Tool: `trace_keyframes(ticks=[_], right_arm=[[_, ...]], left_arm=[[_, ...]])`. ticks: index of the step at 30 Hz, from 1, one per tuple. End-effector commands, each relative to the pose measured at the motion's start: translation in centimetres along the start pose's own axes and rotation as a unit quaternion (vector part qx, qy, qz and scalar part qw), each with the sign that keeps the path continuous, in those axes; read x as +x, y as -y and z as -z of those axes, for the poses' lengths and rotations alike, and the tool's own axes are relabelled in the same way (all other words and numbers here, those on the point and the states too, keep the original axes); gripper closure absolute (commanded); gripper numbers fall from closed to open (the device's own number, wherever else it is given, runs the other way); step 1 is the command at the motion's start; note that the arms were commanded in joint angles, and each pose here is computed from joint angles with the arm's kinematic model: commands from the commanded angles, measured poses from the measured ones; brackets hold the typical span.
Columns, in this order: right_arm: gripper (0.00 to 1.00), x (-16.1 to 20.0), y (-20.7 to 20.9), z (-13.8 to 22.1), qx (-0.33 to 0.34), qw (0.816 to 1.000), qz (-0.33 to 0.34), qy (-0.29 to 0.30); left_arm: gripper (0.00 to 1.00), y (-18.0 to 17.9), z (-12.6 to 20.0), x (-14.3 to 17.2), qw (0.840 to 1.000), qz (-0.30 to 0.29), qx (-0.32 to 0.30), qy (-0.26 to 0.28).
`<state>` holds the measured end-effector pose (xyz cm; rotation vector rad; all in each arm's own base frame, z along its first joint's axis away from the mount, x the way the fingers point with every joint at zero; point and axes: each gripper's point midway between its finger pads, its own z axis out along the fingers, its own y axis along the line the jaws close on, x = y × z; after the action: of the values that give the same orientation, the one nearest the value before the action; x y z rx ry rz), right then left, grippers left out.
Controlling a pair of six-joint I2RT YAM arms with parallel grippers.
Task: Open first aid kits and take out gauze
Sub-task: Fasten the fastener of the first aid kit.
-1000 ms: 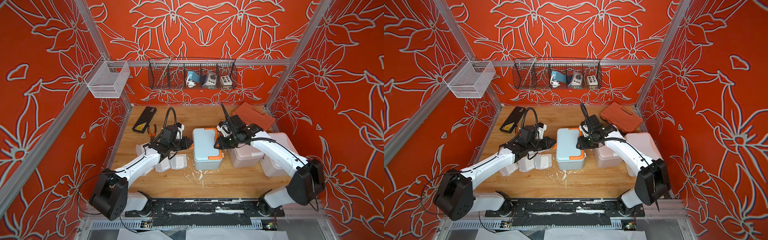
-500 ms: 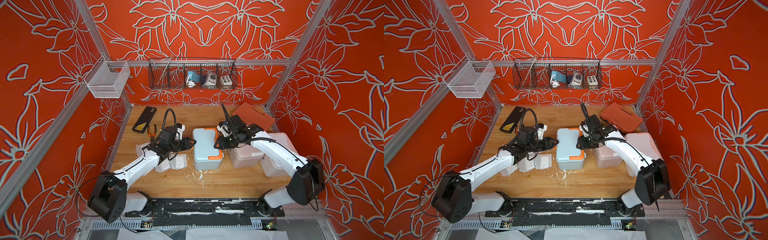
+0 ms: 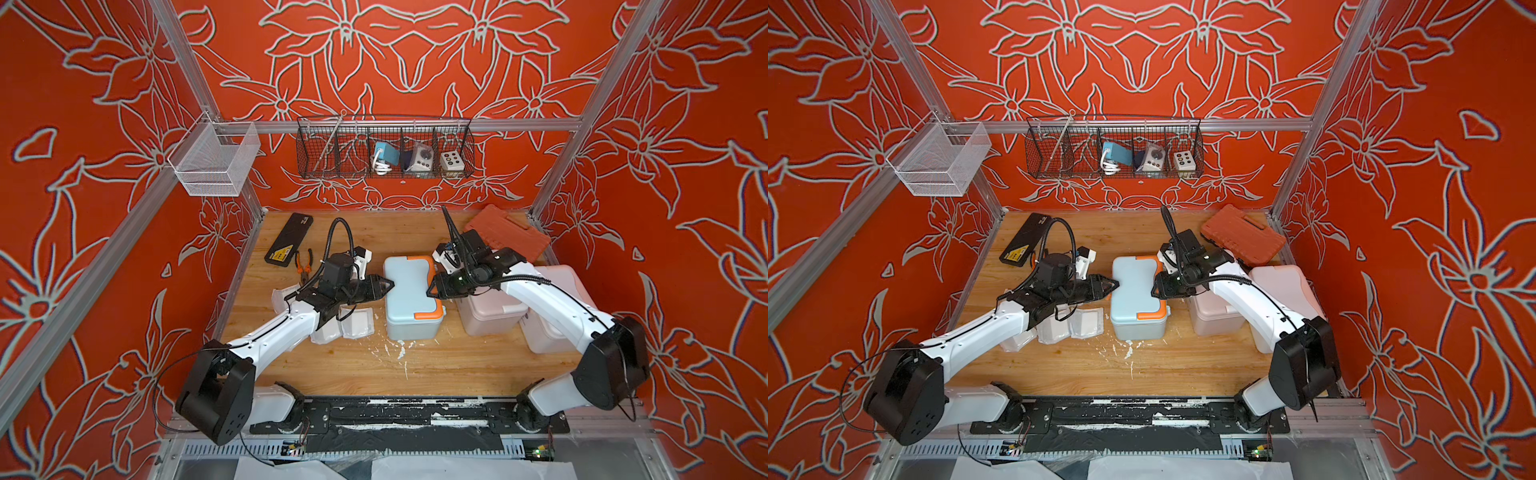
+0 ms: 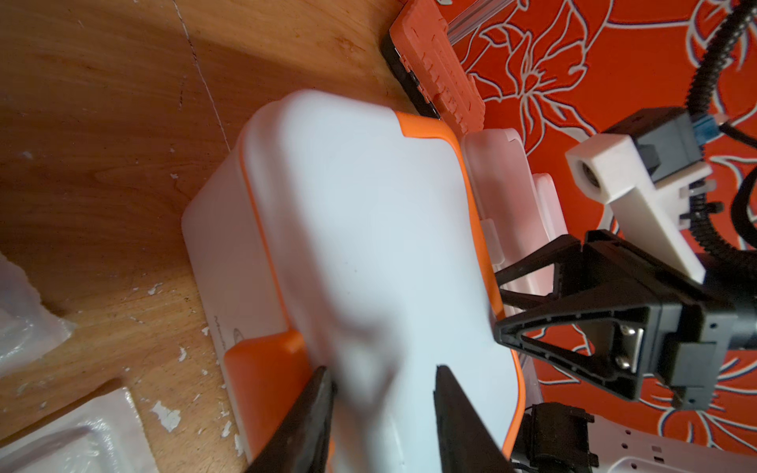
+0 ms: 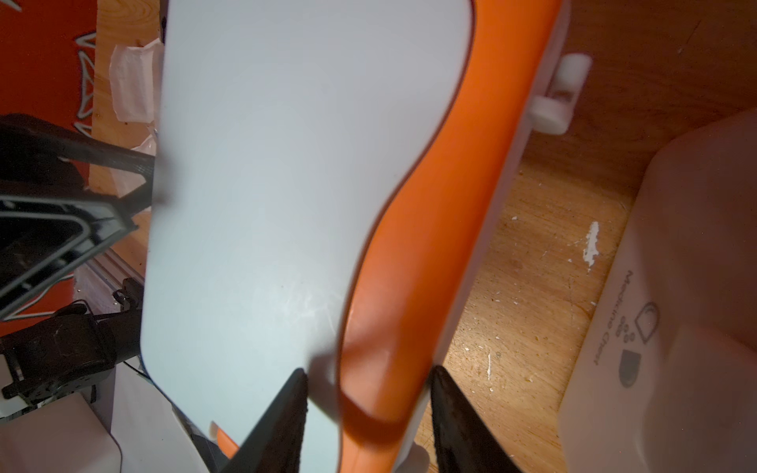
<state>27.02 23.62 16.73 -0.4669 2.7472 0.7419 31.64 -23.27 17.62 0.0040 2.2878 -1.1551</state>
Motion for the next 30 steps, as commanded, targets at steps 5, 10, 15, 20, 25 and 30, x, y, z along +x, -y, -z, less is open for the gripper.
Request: trace_keyframes(ticks=[5, 10, 15, 20, 25, 30], right_arm=[[0.51, 1.5, 0.4, -1.2, 0.000, 0.999, -0.007, -0.032], [0.51, 1.5, 0.5, -1.1, 0.003, 0.999, -0.007, -0.031], [0.51, 1.5, 0.4, -1.0, 0.002, 1.000, -0.005, -0.030], [0.51, 1.5, 0.4, -1.1, 0.001, 1.000, -0.005, -0.030], [0.51, 1.4, 0.4, -1.1, 0.000, 1.000, -0.005, -0.030], [0.51, 1.4, 0.3, -1.1, 0.000, 1.000, -0.005, -0.030]], left_arm=[[0.57, 0.5, 0.7, -0.2, 1.000, -0.006, -0.002, 0.006], [0.54, 0.8, 1.5, -0.9, 1.000, -0.010, -0.003, 0.020], [0.44, -0.2, 2.3, -1.4, 0.999, -0.010, -0.030, 0.037], [0.31, -1.0, 1.8, -0.8, 0.999, -0.003, -0.034, 0.022], [0.28, -0.8, 0.9, -0.2, 1.000, 0.007, -0.014, 0.002], [0.28, -0.3, 0.6, -0.3, 1.000, 0.012, 0.004, 0.001]])
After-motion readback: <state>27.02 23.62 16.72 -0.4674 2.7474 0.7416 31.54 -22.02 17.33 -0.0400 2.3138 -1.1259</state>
